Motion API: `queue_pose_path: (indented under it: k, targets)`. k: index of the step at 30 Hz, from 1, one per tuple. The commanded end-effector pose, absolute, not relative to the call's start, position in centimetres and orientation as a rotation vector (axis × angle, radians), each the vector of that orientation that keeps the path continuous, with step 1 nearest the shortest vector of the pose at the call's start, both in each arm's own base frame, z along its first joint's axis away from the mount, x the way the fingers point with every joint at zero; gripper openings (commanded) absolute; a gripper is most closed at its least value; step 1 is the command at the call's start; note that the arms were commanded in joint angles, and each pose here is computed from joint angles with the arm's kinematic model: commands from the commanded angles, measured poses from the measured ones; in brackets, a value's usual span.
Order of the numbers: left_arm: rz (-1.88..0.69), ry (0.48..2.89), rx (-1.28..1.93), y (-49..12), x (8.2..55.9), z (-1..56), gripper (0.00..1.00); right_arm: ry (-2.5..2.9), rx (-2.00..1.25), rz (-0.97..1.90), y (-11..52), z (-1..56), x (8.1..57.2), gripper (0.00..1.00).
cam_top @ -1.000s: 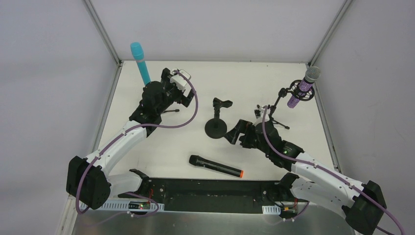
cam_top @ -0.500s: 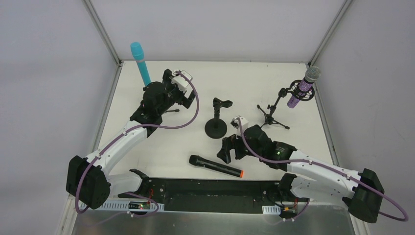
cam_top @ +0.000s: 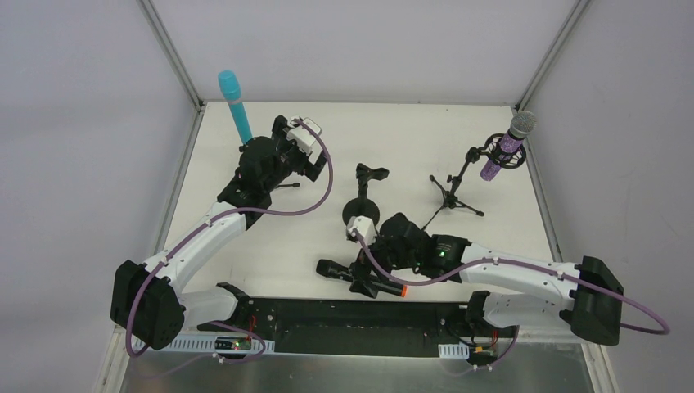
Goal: Attach the microphones to the stand
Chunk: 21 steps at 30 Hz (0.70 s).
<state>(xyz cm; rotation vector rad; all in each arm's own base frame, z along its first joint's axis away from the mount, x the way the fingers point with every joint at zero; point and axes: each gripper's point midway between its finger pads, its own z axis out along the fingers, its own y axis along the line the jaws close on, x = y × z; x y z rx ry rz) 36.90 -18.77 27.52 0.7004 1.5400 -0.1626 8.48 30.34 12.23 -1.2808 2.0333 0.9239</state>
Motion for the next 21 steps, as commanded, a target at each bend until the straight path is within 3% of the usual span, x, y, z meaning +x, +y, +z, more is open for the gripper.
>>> queue_pose_path:
  k: [1,11,21]
  targets:
    - [-0.179,1.497,0.721,-19.6,36.7,28.7,1.0,1.924,-1.444,0.871,31.7,13.0,8.1,0.95]
    - [-0.178,1.501,0.737,-19.8,36.7,28.4,1.0,1.96,-1.645,0.526,31.6,9.1,8.7,0.92]
    - [-0.176,1.499,0.742,-19.9,36.7,28.4,1.0,2.039,-1.614,0.27,31.2,6.9,11.2,0.88]
